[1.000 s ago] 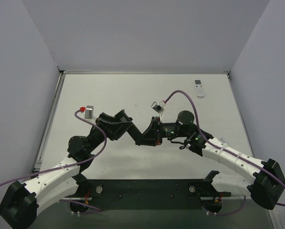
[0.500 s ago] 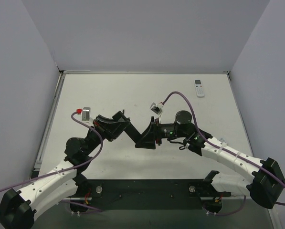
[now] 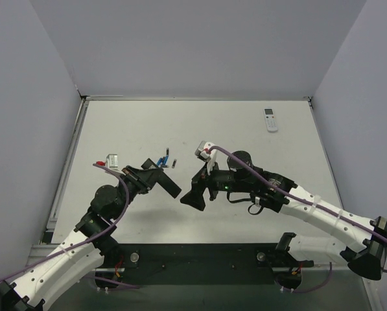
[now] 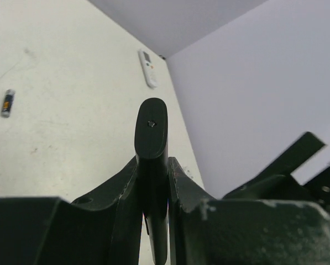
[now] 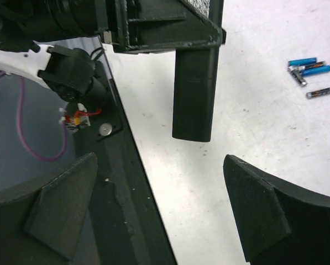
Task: Load the batteries into the remote control
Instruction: Adjust the remote control, then remove the battery cover from the remote control.
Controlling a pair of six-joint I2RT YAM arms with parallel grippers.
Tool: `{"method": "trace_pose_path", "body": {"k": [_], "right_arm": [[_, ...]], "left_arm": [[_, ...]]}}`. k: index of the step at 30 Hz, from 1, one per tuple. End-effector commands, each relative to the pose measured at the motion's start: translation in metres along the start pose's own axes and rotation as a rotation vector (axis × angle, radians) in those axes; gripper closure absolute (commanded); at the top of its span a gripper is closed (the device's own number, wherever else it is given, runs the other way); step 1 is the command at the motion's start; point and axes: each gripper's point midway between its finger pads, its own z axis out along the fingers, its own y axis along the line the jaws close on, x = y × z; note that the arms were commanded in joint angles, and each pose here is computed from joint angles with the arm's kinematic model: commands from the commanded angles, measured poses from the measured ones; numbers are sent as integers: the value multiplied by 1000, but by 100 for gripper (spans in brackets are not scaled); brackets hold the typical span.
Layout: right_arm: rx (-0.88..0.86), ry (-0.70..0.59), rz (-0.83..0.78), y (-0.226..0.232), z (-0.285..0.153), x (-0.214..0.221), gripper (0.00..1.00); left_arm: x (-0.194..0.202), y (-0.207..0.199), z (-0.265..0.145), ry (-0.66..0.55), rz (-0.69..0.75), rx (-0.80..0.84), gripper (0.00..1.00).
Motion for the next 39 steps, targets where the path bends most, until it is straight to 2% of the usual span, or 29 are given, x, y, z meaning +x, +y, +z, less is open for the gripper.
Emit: {"method": "trace_pose_path", "body": {"k": [1,10,26,32,36,39], "right_arm": [[157,46,-179,-18,6,-8,9],[194,132,-257,-22,50,-6,11],[189,217,-245,-27,97,10,22],[197,231,-244,-30,100,14,39],[200,239,-243,-31,97,18,67],[200,251,-244,-31,93,23,77]], "left_arm": [[-8,15,-2,-37,-27,-114,100],[-10,13,-3,-43,-37,-110,100],[-11,9,-2,-48,-48,-90,100],[-11,9,-2,-48,-48,-90,100],[-11,9,-1,-49,-47,-91,100],[-14,11,-1,-65,-40,-103,100]]}}
